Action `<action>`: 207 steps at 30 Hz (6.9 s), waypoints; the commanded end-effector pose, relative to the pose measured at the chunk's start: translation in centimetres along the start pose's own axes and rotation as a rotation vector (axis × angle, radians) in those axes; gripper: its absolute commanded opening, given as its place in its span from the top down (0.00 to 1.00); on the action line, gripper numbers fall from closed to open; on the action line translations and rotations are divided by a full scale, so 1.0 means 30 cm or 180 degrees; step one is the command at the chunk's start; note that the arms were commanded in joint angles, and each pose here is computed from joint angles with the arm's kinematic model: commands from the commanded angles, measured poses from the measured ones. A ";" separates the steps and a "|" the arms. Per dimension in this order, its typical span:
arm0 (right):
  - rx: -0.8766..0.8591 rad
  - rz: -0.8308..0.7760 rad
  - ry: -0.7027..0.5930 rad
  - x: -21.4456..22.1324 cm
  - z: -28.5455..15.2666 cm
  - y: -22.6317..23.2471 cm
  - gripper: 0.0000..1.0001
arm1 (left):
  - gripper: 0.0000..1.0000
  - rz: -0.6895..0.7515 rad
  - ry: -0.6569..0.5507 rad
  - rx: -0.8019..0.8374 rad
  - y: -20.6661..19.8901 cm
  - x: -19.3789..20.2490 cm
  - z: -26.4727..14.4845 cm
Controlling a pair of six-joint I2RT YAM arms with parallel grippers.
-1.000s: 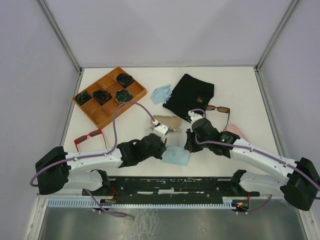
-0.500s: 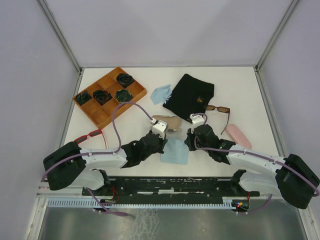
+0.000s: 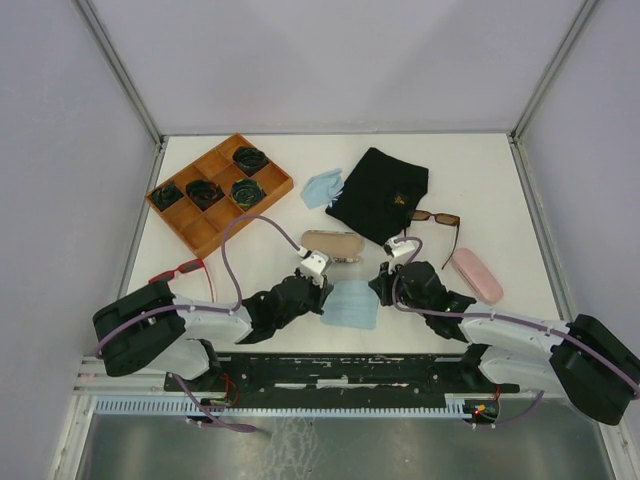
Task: Organize the sunglasses
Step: Fold the glasses cleaning cloth at the center of the board, then adjust the glasses cleaning cloth at the center of the board.
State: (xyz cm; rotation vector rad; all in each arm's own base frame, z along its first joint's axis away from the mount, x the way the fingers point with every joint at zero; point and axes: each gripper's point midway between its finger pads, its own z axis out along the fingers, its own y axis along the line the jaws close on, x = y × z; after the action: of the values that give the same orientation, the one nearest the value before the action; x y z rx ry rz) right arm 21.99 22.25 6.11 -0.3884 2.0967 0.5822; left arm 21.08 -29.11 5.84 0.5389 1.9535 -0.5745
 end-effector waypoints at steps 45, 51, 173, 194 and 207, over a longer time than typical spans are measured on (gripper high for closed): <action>-0.0495 0.0176 0.0465 0.144 -0.036 0.072 1.00 | 0.87 -0.0001 -0.0065 0.0317 -0.022 0.073 -0.021; -0.0492 0.0201 0.0510 0.154 -0.046 0.071 1.00 | 0.84 -0.0024 -0.0026 0.0348 -0.025 0.085 -0.026; -0.0852 0.0226 0.1365 0.112 0.075 0.264 0.54 | 0.70 -0.0926 -0.0118 -0.0246 0.120 -0.064 -0.136; -0.1238 0.0277 0.1542 0.152 0.071 0.325 0.54 | 0.70 -0.0931 -0.0097 -0.0254 0.124 -0.047 -0.136; -0.1492 0.0317 0.1524 0.134 0.045 0.369 0.55 | 0.70 -0.0936 -0.0094 -0.0260 0.126 -0.041 -0.131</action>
State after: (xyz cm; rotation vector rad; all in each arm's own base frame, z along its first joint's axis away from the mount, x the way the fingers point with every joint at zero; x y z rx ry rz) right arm 15.04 30.53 2.87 -0.7134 2.5285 1.0502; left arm 20.43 -23.85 7.13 0.2686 2.0637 -0.6542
